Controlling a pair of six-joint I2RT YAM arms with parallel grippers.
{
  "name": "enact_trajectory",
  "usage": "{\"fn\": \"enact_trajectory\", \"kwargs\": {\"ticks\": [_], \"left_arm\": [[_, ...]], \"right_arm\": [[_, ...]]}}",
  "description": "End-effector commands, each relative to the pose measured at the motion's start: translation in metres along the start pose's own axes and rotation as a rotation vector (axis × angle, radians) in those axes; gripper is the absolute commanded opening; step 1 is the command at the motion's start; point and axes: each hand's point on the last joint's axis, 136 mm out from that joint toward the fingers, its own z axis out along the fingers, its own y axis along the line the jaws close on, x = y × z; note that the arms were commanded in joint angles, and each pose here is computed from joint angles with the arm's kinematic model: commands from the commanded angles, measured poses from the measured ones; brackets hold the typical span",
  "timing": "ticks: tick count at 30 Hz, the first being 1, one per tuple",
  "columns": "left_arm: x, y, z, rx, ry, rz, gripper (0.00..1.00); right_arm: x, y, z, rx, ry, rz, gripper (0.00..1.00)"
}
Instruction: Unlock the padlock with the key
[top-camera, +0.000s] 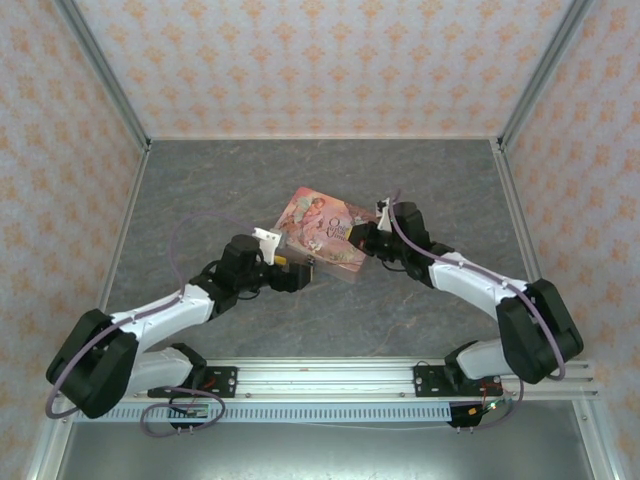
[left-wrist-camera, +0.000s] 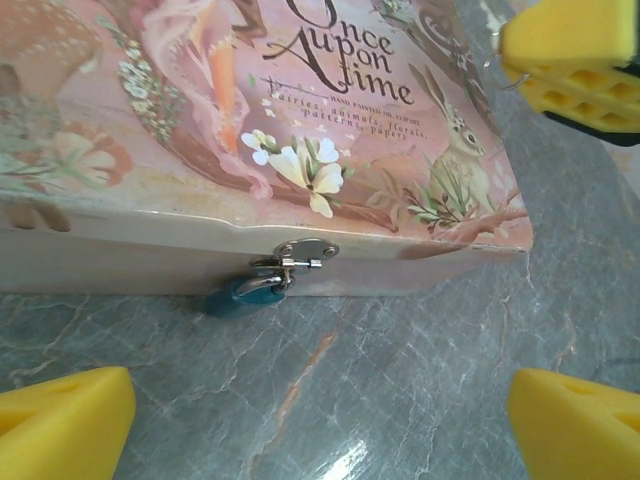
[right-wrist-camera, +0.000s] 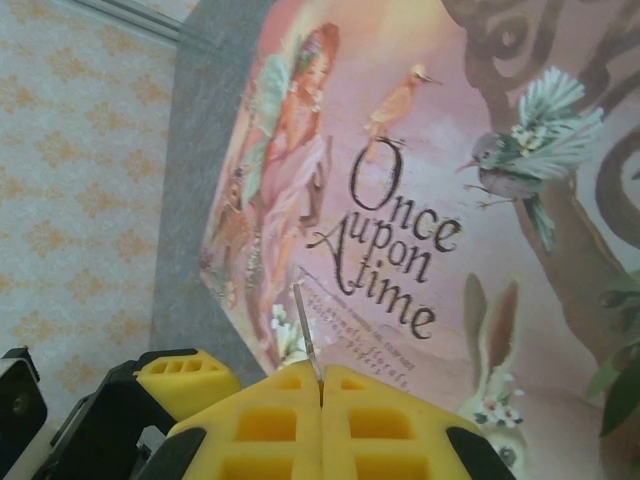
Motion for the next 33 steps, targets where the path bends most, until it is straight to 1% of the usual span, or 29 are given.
{"fn": "enact_trajectory", "kwargs": {"ticks": [1, 3, 9, 13, 18, 24, 33], "left_arm": [[-0.001, -0.008, 0.006, 0.086, -0.020, 0.006, 0.93], [0.005, -0.005, 0.012, 0.096, -0.002, 0.001, 0.92], [0.012, 0.005, 0.023, 0.086, -0.013, 0.032, 0.91], [0.010, 0.011, 0.028, 0.075, -0.029, 0.061, 0.90], [0.010, 0.017, 0.037, 0.073, -0.020, 0.086, 0.86], [0.011, 0.018, 0.052, 0.111, 0.011, 0.093, 0.78], [0.012, 0.024, 0.064, 0.113, -0.003, 0.093, 0.72]], "right_arm": [[-0.003, 0.003, 0.007, -0.008, -0.002, 0.001, 0.00], [0.000, -0.002, 0.011, -0.002, 0.016, 0.005, 0.00], [0.011, -0.019, 0.017, 0.052, 0.057, -0.008, 0.00], [0.015, -0.027, 0.017, 0.094, 0.079, -0.027, 0.00], [0.018, -0.034, 0.018, 0.115, 0.088, -0.023, 0.00], [0.018, -0.040, 0.018, 0.131, 0.074, -0.024, 0.00], [0.021, -0.041, 0.018, 0.125, 0.081, -0.038, 0.00]]}}
